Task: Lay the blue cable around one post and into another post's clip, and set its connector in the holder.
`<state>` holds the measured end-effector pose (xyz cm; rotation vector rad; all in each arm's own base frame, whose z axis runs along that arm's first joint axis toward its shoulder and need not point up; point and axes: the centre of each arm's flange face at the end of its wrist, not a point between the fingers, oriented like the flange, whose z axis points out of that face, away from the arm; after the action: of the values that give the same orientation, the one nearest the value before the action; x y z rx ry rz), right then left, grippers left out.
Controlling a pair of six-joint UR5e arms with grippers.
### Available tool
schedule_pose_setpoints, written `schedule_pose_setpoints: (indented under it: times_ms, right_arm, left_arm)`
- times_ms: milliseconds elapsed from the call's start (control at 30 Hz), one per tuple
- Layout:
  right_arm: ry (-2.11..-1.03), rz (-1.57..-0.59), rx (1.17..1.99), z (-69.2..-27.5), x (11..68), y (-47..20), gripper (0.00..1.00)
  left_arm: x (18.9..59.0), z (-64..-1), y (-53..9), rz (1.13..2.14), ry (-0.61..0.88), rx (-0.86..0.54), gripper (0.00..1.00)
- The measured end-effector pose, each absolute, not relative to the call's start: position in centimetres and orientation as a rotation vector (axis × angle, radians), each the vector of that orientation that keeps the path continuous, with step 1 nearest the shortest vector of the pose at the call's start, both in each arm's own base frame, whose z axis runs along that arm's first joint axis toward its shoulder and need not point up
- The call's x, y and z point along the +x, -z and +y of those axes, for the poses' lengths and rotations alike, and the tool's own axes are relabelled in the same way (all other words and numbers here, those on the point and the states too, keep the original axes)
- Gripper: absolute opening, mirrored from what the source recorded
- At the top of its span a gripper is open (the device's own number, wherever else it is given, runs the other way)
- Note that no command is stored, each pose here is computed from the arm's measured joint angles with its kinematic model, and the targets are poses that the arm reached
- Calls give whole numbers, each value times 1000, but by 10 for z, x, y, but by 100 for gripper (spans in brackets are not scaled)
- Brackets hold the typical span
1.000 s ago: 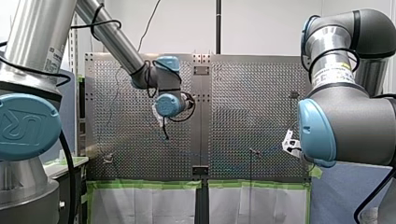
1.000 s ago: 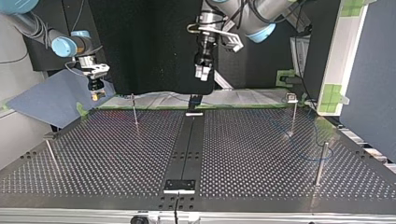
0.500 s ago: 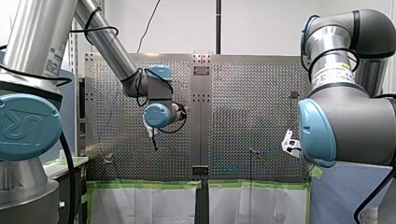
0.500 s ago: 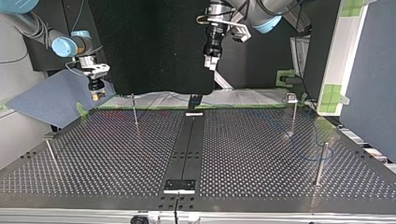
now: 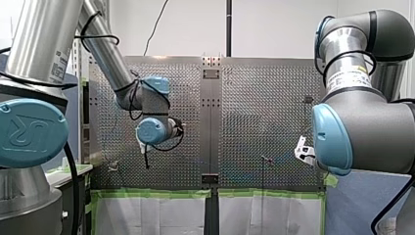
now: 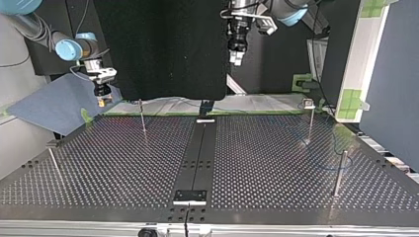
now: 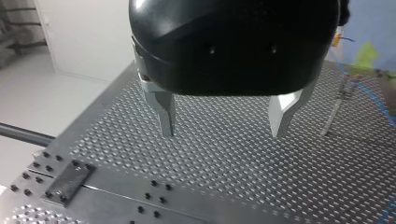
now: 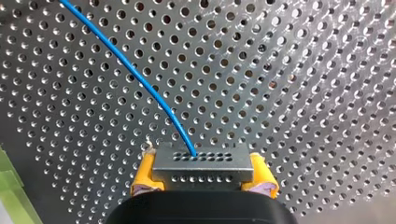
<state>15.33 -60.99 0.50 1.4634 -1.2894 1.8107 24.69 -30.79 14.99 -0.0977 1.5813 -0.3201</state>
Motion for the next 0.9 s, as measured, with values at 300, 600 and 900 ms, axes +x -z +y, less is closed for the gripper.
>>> schedule_pose_setpoints:
  times_ms: [300, 600, 900]
  right_arm:
    - [-1801, -1296, 1468, -616, 153, -9, 0]
    - [-1771, -1296, 1484, -621, 152, -11, 0]
    - [-1736, -1287, 1500, -626, 151, -14, 0]
  left_arm:
    - [224, -285, -129, 1643, 279, -76, 100]
    - [207, -268, -115, 1684, 245, -67, 100]
    - [214, -269, -119, 1634, 270, -101, 100]
